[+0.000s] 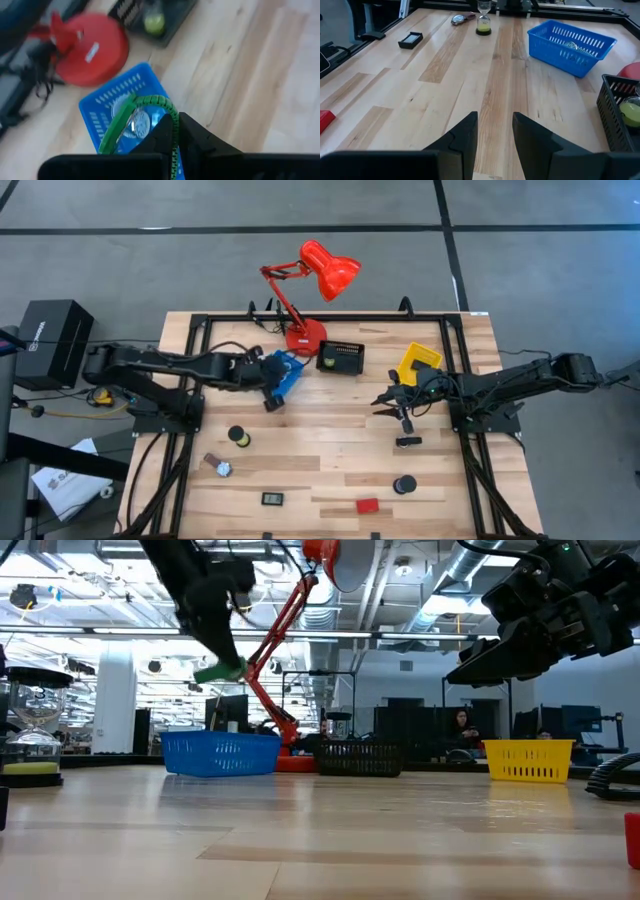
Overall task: Pick & Place Office items
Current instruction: Put the green watch into the blue bin
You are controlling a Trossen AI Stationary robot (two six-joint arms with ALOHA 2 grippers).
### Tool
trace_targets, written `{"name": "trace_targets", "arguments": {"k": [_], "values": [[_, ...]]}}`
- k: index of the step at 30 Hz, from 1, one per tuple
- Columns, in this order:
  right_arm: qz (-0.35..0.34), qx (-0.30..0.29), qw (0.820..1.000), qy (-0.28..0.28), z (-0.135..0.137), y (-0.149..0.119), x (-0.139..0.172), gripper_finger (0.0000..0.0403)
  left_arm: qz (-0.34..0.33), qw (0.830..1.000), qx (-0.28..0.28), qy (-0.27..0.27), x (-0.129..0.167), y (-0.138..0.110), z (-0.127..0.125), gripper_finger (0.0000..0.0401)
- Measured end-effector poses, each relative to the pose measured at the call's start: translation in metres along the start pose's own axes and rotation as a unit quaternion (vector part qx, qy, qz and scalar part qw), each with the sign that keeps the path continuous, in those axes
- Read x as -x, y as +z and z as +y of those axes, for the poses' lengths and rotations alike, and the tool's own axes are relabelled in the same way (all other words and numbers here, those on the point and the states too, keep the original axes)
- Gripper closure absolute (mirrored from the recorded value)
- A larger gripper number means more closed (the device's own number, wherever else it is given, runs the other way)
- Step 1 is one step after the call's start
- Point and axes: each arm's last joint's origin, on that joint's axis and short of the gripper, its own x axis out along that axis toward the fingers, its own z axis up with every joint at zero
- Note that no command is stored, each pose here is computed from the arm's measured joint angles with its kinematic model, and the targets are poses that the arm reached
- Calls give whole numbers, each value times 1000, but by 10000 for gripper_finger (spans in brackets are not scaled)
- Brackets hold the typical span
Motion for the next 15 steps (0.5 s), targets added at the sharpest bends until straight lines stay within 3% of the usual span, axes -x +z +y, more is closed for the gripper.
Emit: {"name": "trace_targets", "arguments": {"k": [5, 9, 15], "values": [[0, 0, 1000, 0, 0, 0, 0, 289, 55, 998, 17, 27, -32, -12, 2, 394], [0, 0, 1000, 0, 0, 0, 0, 289, 99, 990, 89, 50, -56, -25, 7, 394], [0, 0, 1000, 0, 0, 0, 0, 289, 111, 984, 123, 63, -72, -28, 8, 393]]}}
